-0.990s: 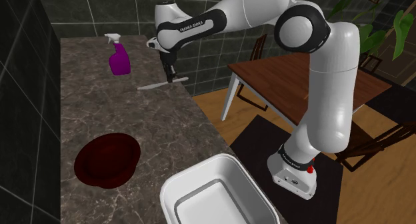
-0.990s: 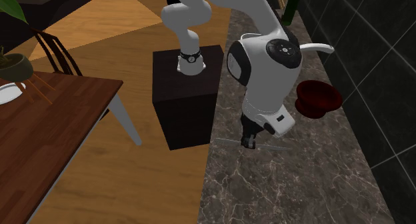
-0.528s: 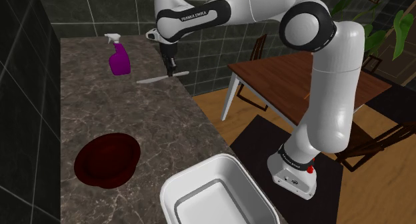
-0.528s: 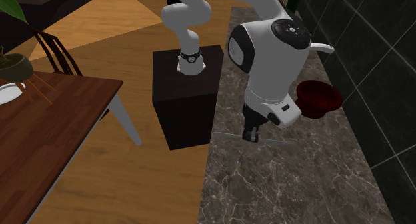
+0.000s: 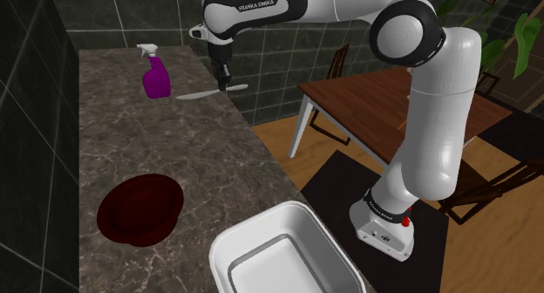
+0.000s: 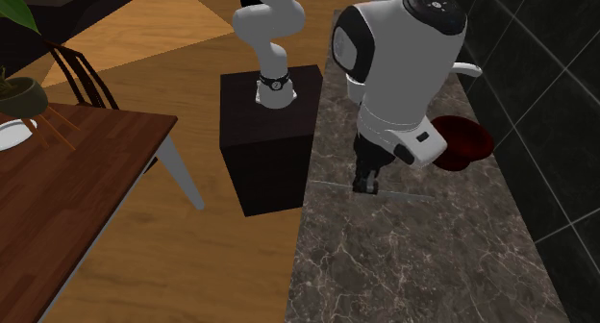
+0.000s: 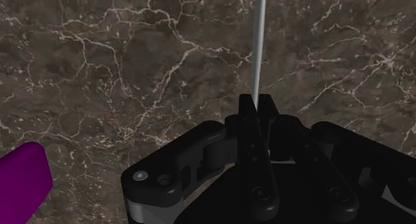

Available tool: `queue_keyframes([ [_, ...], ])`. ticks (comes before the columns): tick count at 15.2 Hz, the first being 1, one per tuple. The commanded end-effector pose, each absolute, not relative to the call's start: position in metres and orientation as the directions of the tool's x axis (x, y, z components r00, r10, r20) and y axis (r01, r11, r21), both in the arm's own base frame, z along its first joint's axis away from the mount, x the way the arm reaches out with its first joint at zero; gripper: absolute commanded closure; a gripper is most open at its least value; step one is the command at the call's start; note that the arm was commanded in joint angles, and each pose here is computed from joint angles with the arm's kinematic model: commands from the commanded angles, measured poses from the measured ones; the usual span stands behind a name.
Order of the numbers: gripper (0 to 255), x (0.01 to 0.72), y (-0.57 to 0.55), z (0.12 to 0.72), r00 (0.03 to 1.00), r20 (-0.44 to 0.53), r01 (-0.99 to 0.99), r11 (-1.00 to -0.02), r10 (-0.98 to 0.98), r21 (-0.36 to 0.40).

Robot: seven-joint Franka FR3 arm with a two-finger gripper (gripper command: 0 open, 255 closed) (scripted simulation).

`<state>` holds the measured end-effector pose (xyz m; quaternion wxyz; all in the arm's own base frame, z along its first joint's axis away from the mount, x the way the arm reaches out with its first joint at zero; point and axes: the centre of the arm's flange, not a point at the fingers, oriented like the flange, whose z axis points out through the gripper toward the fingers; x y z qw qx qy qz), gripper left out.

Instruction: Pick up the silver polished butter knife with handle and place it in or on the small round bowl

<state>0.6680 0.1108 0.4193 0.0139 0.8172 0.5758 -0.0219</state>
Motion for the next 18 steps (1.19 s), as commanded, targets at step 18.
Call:
queue_keyframes([
  [18, 255, 0.565, 0.325, 0.436, 0.336, -0.052, 0.942, -0.336, 0.940, -0.003],
])
